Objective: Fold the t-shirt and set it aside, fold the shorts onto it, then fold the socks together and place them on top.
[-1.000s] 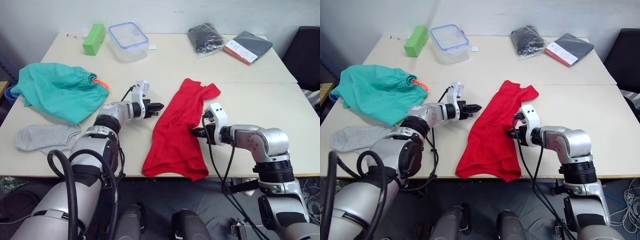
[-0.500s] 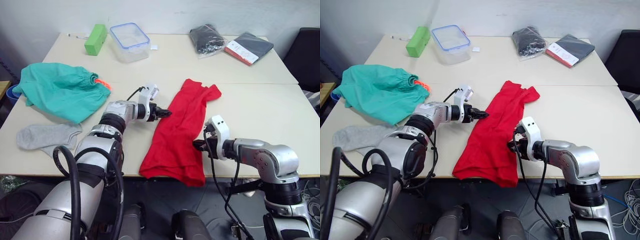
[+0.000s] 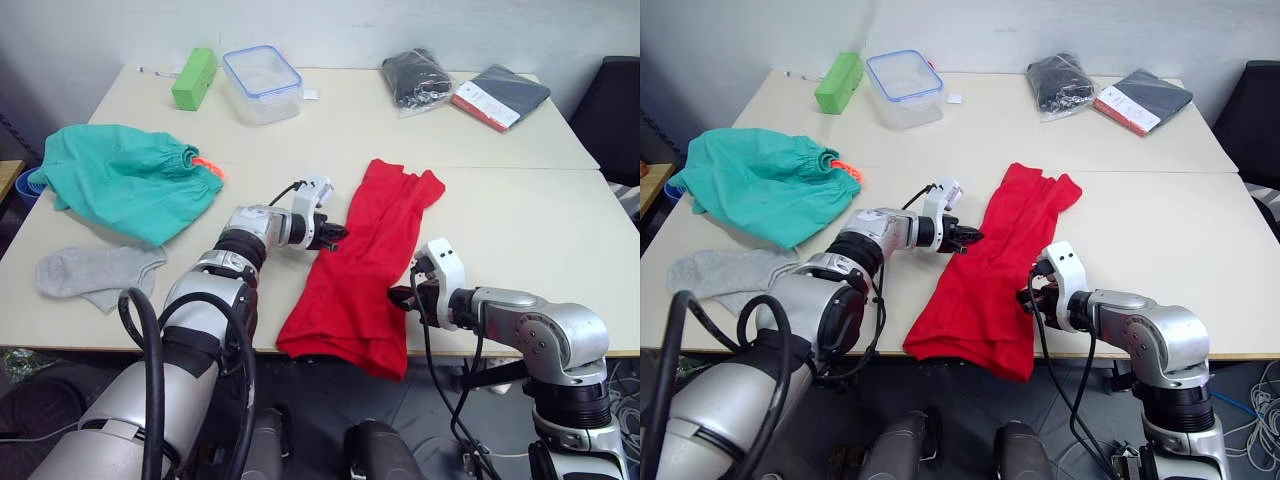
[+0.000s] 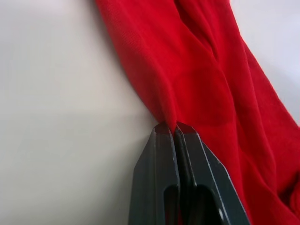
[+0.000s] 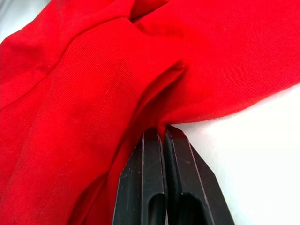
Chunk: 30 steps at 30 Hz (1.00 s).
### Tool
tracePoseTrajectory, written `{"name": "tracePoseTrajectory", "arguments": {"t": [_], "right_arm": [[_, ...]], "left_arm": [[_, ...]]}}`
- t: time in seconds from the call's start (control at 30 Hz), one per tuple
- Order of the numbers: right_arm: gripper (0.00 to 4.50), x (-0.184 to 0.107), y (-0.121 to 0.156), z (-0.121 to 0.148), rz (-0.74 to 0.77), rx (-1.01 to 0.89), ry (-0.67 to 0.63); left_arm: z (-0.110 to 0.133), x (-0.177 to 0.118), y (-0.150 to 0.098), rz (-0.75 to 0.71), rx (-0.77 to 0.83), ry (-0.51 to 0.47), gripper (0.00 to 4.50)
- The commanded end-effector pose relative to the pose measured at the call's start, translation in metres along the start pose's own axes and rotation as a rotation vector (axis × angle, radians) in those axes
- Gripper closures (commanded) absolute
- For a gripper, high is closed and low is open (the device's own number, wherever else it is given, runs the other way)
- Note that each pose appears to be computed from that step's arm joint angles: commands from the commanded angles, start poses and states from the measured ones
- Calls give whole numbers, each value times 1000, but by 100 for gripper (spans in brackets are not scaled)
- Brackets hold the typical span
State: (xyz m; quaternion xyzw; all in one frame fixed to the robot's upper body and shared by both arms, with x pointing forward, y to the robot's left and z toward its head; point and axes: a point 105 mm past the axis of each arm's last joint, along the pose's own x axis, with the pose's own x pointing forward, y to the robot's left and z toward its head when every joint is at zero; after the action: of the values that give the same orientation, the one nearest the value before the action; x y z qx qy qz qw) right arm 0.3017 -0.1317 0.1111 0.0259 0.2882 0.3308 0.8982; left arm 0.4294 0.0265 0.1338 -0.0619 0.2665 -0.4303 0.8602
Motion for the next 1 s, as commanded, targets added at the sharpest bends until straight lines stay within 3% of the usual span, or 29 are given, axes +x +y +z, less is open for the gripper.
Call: {"name": "tracePoseTrajectory", "arguments": {"t": [0.03,0.2,0.4,0.7,0.87,1.0], "right_arm": [[450,-2,-5,10,-6,9,-33],[450,3,-24,37,-27,20,-76],[450,14,-49,66,-61,47,-109],[450,40,-53,65,-44,-57,-39],[450,41,-48,63,-12,-70,-31],[355,29,-45,64,9,-103,-41]], "left_arm": [[32,-8,0,17,-51,-144,448],[42,-23,24,136,-115,-249,448],[37,-36,47,237,-131,-282,448],[40,-66,78,359,-161,-384,448],[27,-61,74,310,-74,-320,448],[27,-61,68,260,39,-281,361]]}}
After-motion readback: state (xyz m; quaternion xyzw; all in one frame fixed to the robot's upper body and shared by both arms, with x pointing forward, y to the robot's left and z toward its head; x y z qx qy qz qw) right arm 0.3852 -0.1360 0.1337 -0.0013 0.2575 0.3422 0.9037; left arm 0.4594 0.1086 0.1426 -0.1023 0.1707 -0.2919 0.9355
